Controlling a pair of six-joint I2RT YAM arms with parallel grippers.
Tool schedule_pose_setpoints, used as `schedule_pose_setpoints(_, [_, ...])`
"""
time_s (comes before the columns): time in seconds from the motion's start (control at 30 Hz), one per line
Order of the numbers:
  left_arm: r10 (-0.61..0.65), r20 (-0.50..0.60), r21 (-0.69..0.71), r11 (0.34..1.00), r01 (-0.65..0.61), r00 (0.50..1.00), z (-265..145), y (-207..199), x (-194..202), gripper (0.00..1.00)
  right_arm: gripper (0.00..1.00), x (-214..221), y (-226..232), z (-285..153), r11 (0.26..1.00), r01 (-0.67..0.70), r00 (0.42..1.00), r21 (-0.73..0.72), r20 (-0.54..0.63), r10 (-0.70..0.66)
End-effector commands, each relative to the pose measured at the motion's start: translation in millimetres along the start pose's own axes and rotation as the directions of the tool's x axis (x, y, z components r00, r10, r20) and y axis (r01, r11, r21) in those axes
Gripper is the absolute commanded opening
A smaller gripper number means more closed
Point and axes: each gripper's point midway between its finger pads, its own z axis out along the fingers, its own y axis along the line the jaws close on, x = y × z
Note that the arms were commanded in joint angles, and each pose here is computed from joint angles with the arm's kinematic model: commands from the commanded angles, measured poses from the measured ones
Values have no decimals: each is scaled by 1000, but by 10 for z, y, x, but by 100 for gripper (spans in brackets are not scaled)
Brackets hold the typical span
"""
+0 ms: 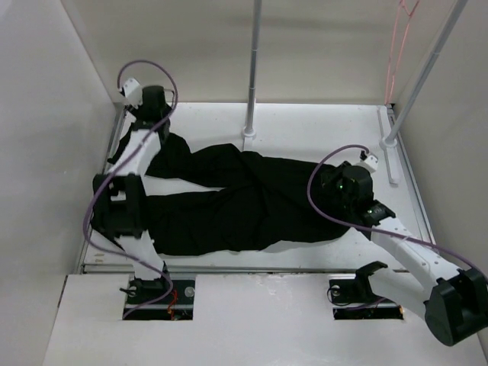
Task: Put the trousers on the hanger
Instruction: Fold the trousers
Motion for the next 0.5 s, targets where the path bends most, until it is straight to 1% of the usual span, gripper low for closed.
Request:
schedule_pose_setpoints(0.0, [19,-152,-64,998,-29,988,500,114,-19,40,18,10,229,-155,995,29,1000,-93,6,-29])
schedule_pose_setpoints(0.03, [28,-189,-87,995,-45,981,663,161,-8,37,18,41,265,-187,993,37,999,-111,3,-37])
schedule_pose_setpoints(0.1, [44,-236,-133,988,-77,971,950,270,17,36,18,72,313,-221,990,54,999,-130,-3,-55])
schedule_pose_setpoints(0.13, [70,-250,-149,983,-109,966,1068,324,25,37,18,81,328,-230,989,62,998,-138,-5,-63])
schedule_pose_setpoints(0.2, [109,-249,-176,972,-156,962,1278,401,-4,45,18,111,356,-245,986,79,997,-150,-10,-81])
schedule_pose_setpoints(0.23, [120,-252,-193,966,-171,960,1363,467,-13,47,18,127,358,-248,985,86,996,-151,-15,-89])
schedule_pose_setpoints(0.37, [115,-279,-258,947,-190,953,1581,799,52,49,19,186,380,-276,981,99,994,-167,-25,-104])
schedule_pose_setpoints(0.47, [118,-286,-280,939,-201,951,1689,971,103,52,19,232,408,-302,976,112,992,-189,-34,-121])
